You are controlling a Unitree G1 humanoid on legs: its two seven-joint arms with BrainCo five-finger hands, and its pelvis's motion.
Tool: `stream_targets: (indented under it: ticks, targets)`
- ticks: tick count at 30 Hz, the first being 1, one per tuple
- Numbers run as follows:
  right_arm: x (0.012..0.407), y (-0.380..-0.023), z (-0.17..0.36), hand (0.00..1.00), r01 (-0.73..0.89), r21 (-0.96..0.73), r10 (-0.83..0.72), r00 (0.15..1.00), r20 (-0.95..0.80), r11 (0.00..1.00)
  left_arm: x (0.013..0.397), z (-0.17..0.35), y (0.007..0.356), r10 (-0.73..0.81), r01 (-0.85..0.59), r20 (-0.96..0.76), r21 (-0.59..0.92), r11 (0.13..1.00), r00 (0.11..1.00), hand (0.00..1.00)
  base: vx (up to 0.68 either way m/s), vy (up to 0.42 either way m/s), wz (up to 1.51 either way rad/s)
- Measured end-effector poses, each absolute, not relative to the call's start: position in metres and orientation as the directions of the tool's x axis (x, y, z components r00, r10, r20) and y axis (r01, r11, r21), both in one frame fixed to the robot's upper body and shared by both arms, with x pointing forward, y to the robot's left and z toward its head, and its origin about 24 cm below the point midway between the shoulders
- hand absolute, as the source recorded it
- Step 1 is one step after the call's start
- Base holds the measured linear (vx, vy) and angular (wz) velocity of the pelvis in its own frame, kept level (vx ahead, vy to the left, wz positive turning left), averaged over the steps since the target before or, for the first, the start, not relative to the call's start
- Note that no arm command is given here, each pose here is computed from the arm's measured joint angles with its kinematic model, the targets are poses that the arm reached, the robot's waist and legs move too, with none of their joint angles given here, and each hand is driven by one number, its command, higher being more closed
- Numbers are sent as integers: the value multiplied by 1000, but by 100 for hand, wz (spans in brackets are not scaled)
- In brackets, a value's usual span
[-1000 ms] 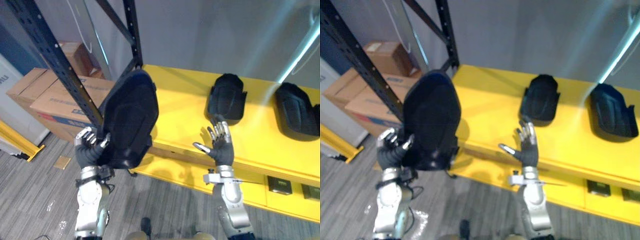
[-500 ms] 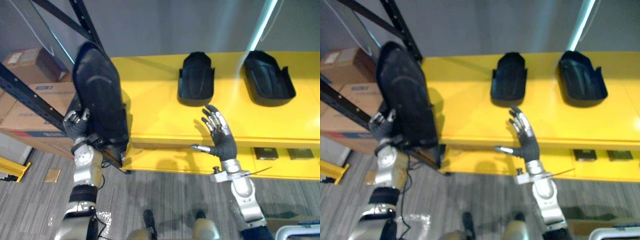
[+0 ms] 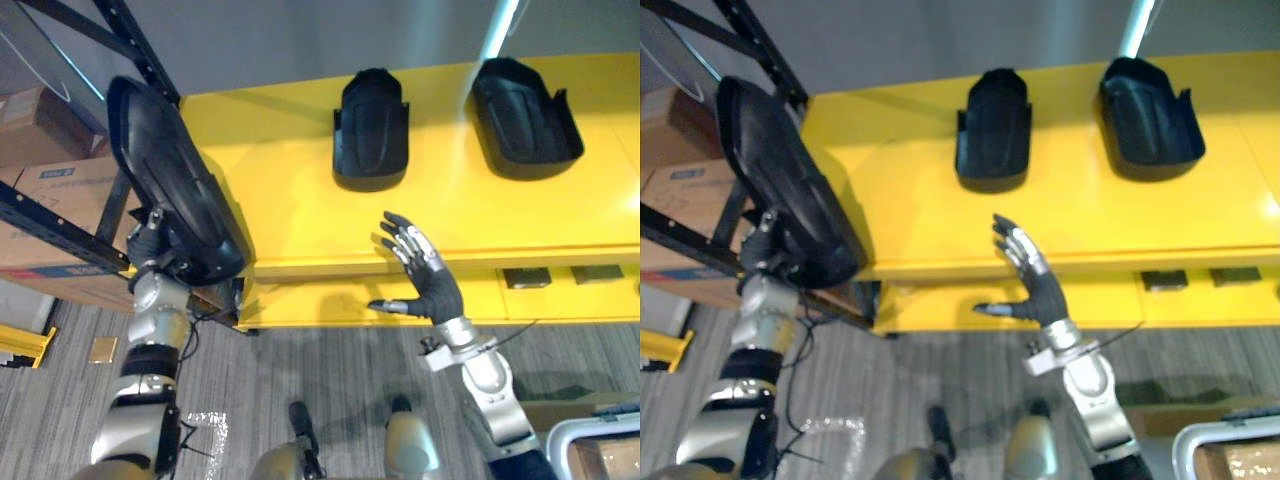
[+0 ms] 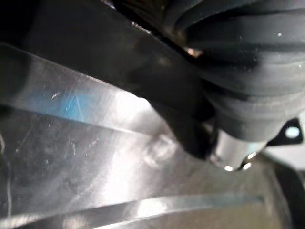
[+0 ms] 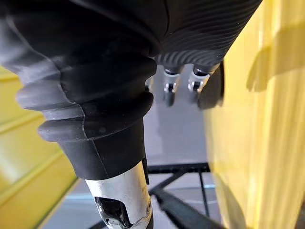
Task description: Walk over and take plastic housings, then place them on the shelf
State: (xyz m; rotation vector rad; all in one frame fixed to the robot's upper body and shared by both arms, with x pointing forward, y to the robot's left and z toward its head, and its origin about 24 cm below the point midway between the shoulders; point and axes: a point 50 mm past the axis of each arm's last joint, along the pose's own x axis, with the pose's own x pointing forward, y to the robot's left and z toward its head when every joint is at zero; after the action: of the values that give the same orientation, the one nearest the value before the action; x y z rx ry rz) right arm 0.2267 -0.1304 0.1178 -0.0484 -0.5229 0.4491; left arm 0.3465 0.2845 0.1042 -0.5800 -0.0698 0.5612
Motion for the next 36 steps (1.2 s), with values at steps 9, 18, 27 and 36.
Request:
stream_targets:
  ticks: [9,18,27,36]
  targets:
    - [219,-112,119,0,-481,-127,479,737,477,867,352,119,290,549,-525,-86,-445,726,831,100,6,-11,-4]
    - [211,-99,117,0,-514,-80,487,735,472,854,353,127,300,583,-592,-110,-195,782,805,100,0,0,0]
    - [209,-97,110,0,-518,-36,482,765,427,854,356,130,305,618,-624,-143,-1,781,773,100,0,0,0]
    - [206,-93,117,0,-540,12,476,751,458,842,365,164,309,699,-705,-101,-50,707,708,0,7,-2,-3]
